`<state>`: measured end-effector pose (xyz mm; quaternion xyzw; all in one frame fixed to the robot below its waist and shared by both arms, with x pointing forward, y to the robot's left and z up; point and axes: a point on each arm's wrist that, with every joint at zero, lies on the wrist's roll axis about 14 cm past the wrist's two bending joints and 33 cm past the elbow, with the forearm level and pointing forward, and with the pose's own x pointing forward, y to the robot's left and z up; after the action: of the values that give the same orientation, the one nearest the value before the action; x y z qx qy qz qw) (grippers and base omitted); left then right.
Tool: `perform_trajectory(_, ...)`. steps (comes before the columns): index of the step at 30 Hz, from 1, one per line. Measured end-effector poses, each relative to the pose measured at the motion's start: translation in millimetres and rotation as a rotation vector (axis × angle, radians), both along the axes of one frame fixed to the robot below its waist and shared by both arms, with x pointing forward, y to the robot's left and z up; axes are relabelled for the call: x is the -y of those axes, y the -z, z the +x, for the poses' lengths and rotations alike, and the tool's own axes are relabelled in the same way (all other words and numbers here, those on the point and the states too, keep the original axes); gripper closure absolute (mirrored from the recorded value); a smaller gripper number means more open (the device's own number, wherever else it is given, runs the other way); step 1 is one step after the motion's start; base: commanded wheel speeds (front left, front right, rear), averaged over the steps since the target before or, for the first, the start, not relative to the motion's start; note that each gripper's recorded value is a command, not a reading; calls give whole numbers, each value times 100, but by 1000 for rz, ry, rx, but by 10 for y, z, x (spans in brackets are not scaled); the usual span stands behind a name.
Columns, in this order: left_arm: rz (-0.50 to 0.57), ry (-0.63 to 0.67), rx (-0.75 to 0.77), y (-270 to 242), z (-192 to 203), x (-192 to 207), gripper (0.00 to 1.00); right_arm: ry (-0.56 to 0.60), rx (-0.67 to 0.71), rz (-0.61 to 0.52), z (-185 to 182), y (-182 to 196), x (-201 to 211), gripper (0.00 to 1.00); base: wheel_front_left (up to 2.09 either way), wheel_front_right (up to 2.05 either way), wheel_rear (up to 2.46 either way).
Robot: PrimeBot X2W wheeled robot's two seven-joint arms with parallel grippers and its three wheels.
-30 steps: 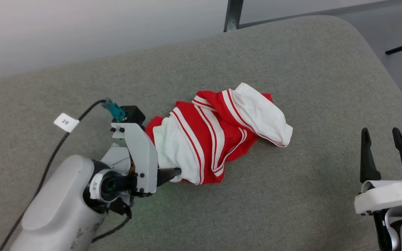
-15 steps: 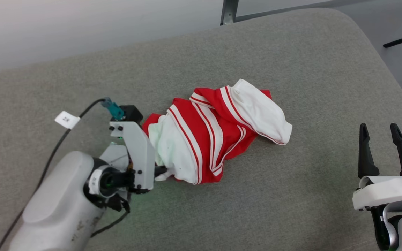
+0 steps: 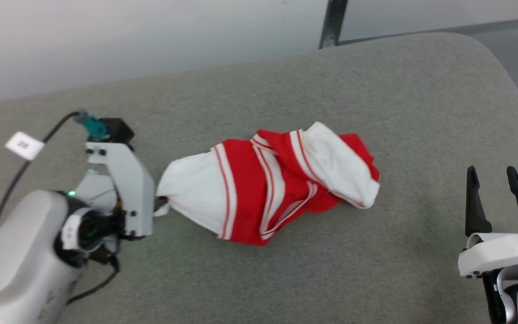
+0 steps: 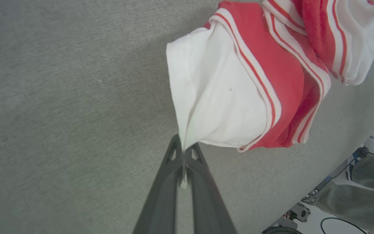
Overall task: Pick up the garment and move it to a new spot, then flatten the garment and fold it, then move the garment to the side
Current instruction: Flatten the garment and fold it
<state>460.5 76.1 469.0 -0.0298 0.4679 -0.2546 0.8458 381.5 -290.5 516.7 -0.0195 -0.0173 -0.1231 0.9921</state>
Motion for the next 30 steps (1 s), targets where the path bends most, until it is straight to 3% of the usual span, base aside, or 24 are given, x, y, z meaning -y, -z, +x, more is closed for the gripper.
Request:
perform_trajectory(8, 122, -158, 66, -153, -77, -789, 100, -61, 5, 1, 69, -65, -206, 0, 0, 0, 0)
perform_trajectory(15, 226, -272, 37, 26, -295, -1367, 100, -98, 11, 3, 84, -117, -333, 0, 0, 0, 0)
perform_trajectory(18, 242, -289, 22, 157, -359, -1444, 87, -106, 8, 4, 93, -122, -363, 0, 0, 0, 0)
perform_trajectory(19, 230, -297, 15, 200, -368, -1428, 76, -109, 6, 4, 94, -121, -372, 0, 0, 0, 0)
perform_trajectory(20, 221, -297, 17, 233, -367, -1410, 58, -112, 7, 4, 96, -127, -384, 0, 0, 0, 0)
perform_trajectory(22, 212, -304, 0, 309, -387, -1391, 63, -115, 5, 4, 94, -128, -395, 0, 0, 0, 0)
perform_trajectory(23, 213, -306, -6, 345, -399, -1394, 60, -117, 1, 4, 89, -121, -400, 0, 0, 0, 0)
perform_trajectory(24, 219, -304, 0, 359, -398, -1403, 39, -119, 0, 5, 84, -118, -407, 0, 0, 0, 0)
perform_trajectory(25, 219, -311, 7, 358, -384, -1419, 0, -122, -1, 5, 82, -116, -418, 0, 0, 0, 0)
perform_trajectory(30, 195, -342, 68, 215, -290, -1452, 0, -151, 3, 10, 90, -145, -519, 0, 0, 0, 0)
